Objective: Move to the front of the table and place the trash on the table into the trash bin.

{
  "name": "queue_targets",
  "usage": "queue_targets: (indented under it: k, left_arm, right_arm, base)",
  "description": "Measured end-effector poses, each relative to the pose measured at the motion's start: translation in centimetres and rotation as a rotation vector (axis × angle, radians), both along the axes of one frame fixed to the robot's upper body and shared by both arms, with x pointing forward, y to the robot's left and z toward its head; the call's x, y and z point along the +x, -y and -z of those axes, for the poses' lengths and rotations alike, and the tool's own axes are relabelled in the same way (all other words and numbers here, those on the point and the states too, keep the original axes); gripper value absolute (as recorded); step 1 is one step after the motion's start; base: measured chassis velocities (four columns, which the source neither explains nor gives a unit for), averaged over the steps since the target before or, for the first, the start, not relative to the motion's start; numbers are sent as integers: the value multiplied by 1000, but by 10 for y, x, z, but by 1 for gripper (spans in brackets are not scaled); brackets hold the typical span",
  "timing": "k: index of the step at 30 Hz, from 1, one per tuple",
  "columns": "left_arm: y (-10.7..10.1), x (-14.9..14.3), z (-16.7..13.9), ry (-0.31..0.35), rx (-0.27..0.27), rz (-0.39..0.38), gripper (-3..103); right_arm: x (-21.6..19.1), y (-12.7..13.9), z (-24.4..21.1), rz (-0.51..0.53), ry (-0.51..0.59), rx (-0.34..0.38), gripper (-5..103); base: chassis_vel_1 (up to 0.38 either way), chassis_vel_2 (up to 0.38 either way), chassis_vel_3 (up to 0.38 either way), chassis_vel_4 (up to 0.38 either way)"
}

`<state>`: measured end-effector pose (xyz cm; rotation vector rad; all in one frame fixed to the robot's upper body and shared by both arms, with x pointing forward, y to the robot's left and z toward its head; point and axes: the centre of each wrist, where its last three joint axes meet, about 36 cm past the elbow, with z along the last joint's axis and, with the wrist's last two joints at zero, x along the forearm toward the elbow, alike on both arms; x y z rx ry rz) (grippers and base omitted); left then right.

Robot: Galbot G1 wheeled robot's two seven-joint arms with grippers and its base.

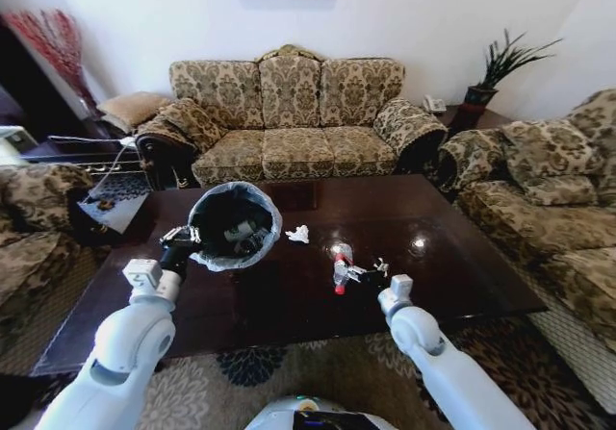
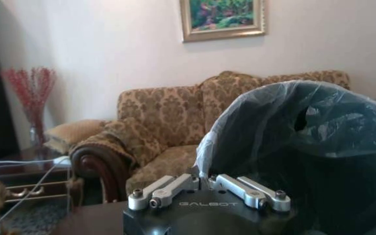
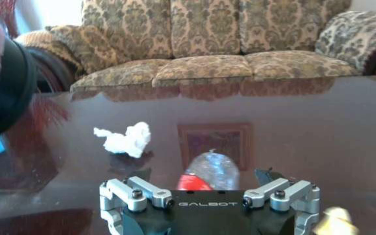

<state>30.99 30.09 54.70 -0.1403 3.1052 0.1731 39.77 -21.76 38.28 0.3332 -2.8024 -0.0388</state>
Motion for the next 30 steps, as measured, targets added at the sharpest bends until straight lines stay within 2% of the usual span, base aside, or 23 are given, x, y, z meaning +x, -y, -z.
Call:
queue_targets:
  k: [3, 9, 13, 18, 23, 24, 27, 30]
  left_arm:
    - [-1, 0, 1, 7, 0, -1, 1]
    - [-3, 2, 2, 29, 10, 7, 1]
    - [-3, 3, 3, 30, 10, 9, 1]
    - [-3, 4, 2, 24, 5, 22, 1]
    - [-3, 5, 0, 25, 7, 28, 1]
    - [-4, 6, 0, 26, 6, 29, 1]
    - [-4, 7, 0, 25, 2, 30, 1]
    - [-4, 9, 1, 22, 1, 31, 1]
  right_arm:
    - [3, -5, 5, 12, -4, -9, 100]
    - [1, -20, 14, 112, -30, -48, 100]
    - [1, -23, 22, 118, -54, -36, 100]
    - [9, -39, 29, 142, -106, 29, 100]
    - [13, -45, 34, 143, -123, 47, 100]
    - [14, -46, 35, 141, -125, 50, 103]
    - [15, -51, 39, 139, -131, 52, 89]
    - [16, -53, 40, 136, -127, 49, 84]
  base:
    - [11, 21, 16, 10]
    - [0, 0, 0, 0]
    - [0, 0, 0, 0]
    - [0, 0, 0, 0]
    - [0, 0, 0, 0]
    - [0, 0, 0, 0]
    - [0, 0, 0, 0]
    - [0, 0, 0, 0]
